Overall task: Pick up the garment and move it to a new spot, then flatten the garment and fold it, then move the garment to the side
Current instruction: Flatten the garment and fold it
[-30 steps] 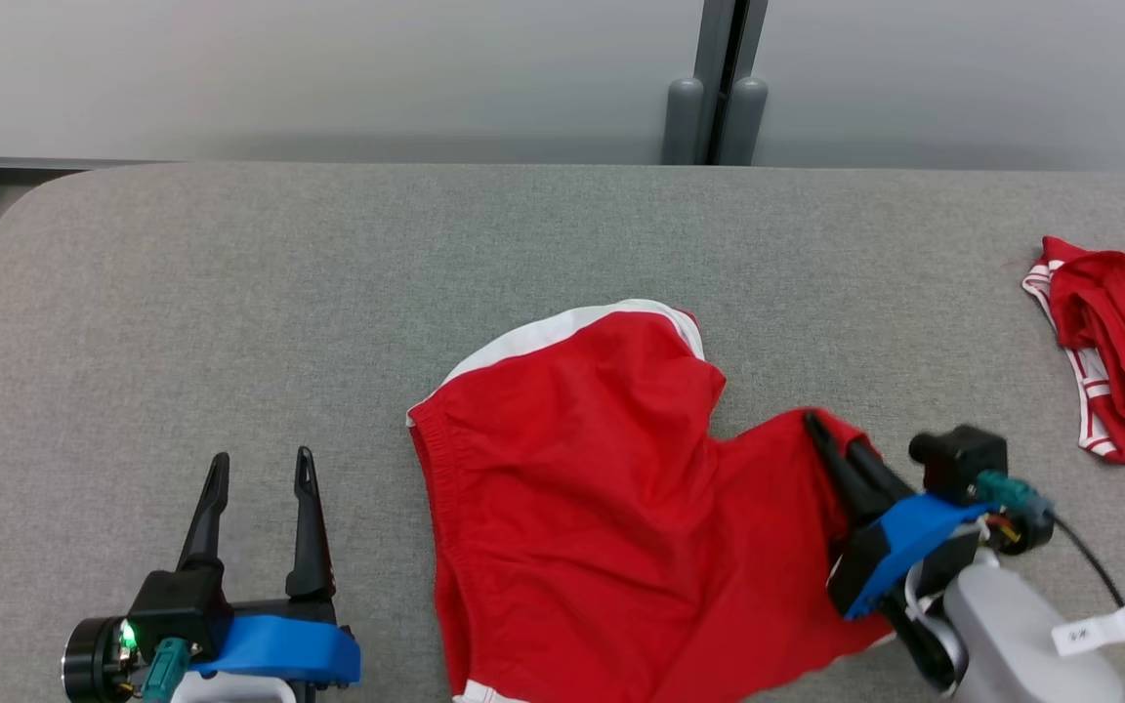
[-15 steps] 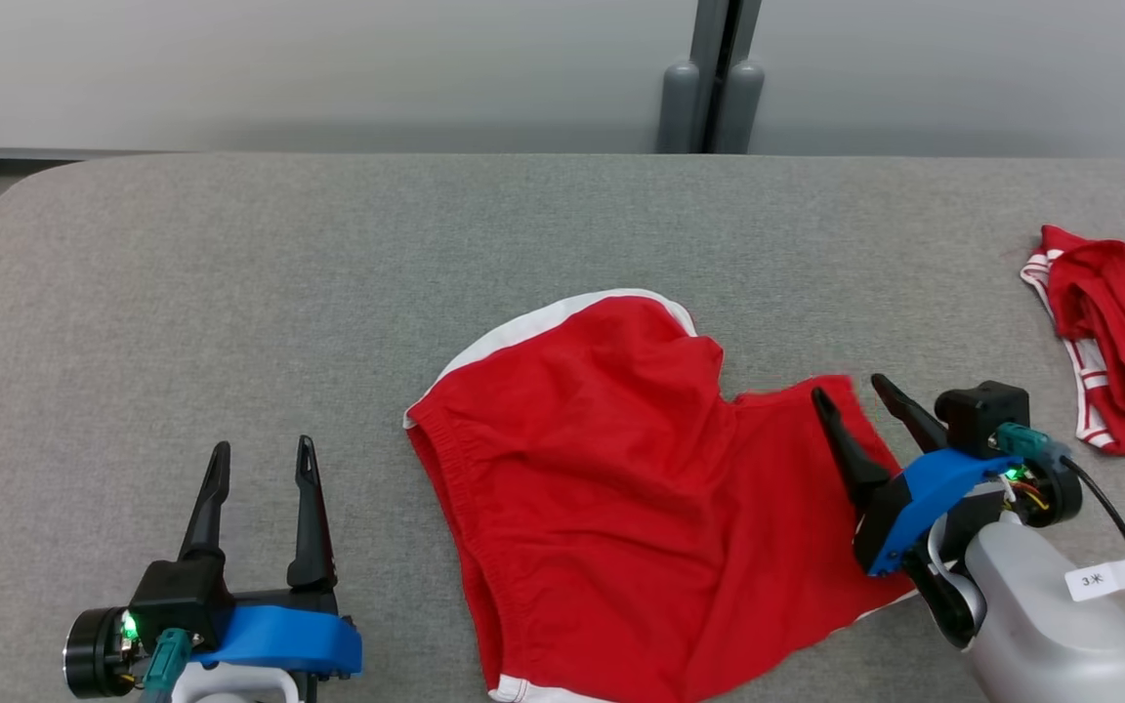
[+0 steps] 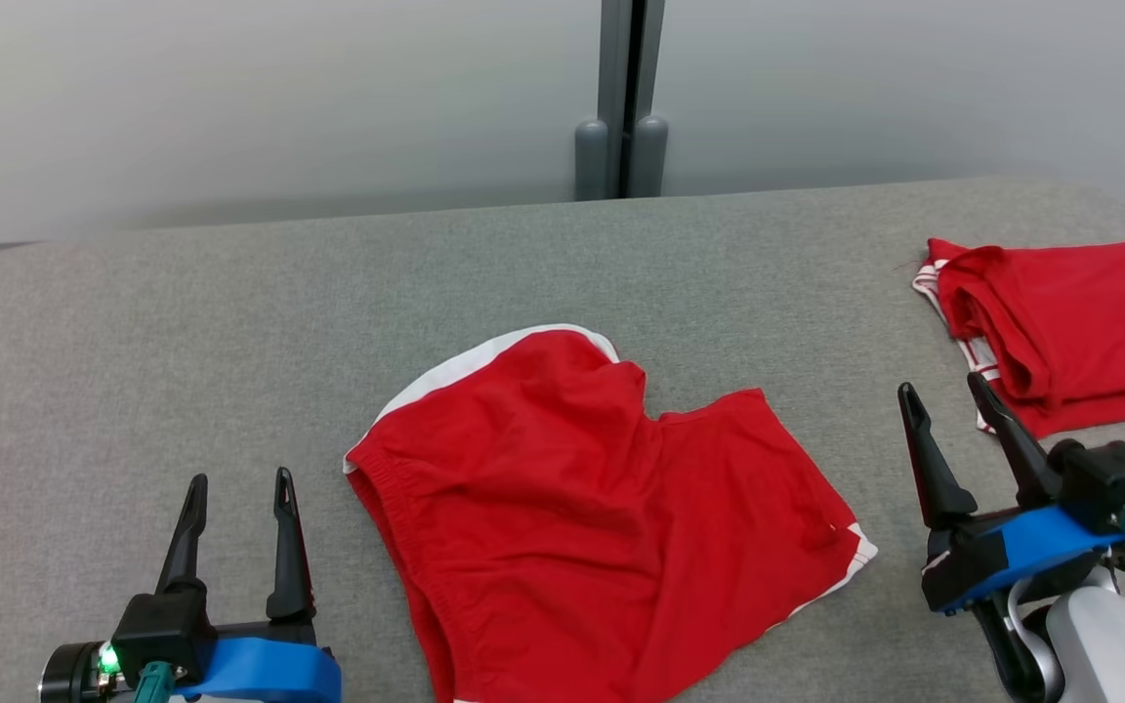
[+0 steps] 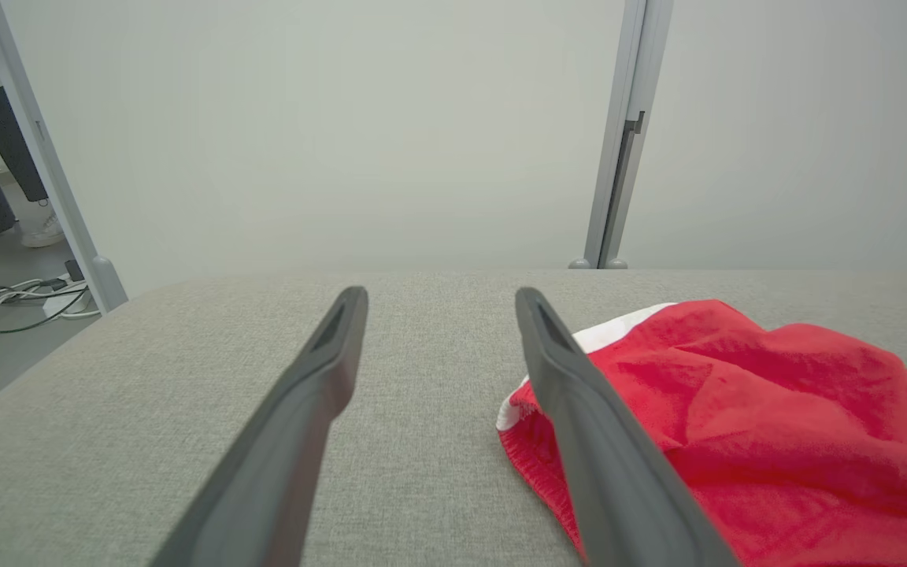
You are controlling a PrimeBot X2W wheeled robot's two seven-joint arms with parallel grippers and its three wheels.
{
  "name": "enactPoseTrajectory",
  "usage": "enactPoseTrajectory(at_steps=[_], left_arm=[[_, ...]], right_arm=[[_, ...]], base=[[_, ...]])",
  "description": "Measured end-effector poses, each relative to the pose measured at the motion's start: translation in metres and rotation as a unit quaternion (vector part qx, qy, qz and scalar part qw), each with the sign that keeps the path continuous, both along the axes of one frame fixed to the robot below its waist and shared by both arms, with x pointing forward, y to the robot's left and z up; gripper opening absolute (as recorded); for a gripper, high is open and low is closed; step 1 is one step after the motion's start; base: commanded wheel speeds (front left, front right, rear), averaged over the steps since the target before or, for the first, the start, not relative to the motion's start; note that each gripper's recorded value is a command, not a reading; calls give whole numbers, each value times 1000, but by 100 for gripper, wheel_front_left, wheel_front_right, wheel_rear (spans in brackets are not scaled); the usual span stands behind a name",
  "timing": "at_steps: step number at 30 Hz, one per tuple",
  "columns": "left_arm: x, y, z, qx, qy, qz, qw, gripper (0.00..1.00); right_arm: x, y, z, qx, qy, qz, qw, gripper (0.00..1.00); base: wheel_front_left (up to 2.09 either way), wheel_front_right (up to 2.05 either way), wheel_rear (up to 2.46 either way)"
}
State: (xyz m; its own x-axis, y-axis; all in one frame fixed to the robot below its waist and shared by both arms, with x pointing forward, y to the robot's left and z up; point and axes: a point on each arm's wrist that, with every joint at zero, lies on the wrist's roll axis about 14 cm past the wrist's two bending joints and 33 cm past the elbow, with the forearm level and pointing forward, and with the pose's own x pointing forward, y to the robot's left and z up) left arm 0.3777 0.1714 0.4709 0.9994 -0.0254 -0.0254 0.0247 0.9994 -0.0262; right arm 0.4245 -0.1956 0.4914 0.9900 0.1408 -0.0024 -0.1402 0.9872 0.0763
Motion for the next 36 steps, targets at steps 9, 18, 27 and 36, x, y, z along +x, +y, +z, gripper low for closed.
enactPoseTrajectory(at_steps=[9,18,27,36], left_arm=[[-10,-1,9,10,-14,-5,1000,100],[-26,9,6,18,-7,8,1000,100],[-30,13,4,21,-5,14,1000,100],[-31,8,2,21,-2,3,1000,100]], right_arm=[[-35,8,25,5,-51,-12,999,100],[-67,22,6,13,-27,-15,999,100],[-73,23,1,12,-20,-18,1000,100],[-72,23,-7,9,-9,-17,1000,100]], base=[[0,0,0],[0,0,0],[0,0,0],[0,0,0]])
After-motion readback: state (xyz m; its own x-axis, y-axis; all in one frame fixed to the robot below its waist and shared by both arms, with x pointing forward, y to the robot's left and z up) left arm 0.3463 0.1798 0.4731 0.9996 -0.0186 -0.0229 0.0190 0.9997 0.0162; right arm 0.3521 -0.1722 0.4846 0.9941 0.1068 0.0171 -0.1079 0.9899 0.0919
